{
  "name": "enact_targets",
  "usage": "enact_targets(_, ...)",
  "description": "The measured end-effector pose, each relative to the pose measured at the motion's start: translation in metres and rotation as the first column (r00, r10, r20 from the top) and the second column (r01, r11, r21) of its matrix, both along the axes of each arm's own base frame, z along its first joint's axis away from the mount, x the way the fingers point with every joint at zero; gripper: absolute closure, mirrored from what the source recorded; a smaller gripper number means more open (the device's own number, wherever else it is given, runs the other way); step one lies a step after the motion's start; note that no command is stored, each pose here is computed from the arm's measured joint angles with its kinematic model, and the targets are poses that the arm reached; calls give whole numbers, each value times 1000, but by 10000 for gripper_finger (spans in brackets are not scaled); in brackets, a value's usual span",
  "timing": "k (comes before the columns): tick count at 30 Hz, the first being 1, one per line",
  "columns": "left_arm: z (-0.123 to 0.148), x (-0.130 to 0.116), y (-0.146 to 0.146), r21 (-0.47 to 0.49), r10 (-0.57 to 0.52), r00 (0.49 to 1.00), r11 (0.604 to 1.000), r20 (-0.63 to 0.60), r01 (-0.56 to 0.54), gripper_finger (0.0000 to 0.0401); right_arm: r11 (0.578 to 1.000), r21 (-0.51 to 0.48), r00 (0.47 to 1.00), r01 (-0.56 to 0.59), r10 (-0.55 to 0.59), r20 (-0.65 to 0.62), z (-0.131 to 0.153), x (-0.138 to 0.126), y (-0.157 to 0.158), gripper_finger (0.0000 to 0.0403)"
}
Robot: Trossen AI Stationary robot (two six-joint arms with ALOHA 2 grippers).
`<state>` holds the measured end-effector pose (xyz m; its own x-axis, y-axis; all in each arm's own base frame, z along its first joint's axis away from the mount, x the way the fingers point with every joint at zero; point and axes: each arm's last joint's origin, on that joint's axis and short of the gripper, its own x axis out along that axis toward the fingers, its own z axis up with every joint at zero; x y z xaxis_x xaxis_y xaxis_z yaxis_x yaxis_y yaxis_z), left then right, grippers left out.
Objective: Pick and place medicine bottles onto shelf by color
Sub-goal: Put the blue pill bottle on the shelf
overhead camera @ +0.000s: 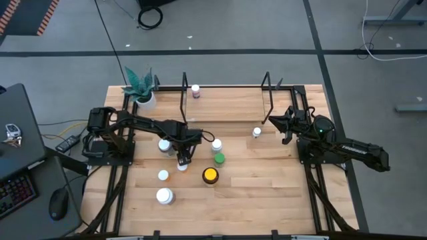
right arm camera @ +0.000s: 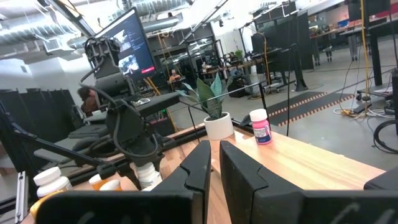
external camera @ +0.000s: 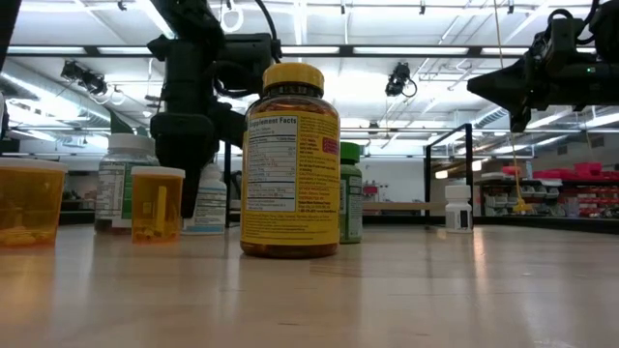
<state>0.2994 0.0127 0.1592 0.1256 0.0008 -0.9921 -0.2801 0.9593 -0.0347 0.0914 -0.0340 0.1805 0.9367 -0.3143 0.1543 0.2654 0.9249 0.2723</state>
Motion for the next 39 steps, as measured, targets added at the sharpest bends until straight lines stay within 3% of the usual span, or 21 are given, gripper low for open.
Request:
enact_targets(14, 21, 14, 23, 19, 0, 997, 1000, 75, -1, 216, 1000, 0, 1000, 0, 0, 0, 0, 0, 0, 361)
enact_targets(27, 27, 23, 46, 140, 154, 970, 973, 188, -182, 218, 1000, 0, 1000, 0, 0, 0, 0, 0, 0, 361)
enact_targets(39, 70, 52, 49, 166, 274, 907, 926, 321, -339, 222, 1000, 0, 1000, 0, 0, 0, 0, 0, 0, 361)
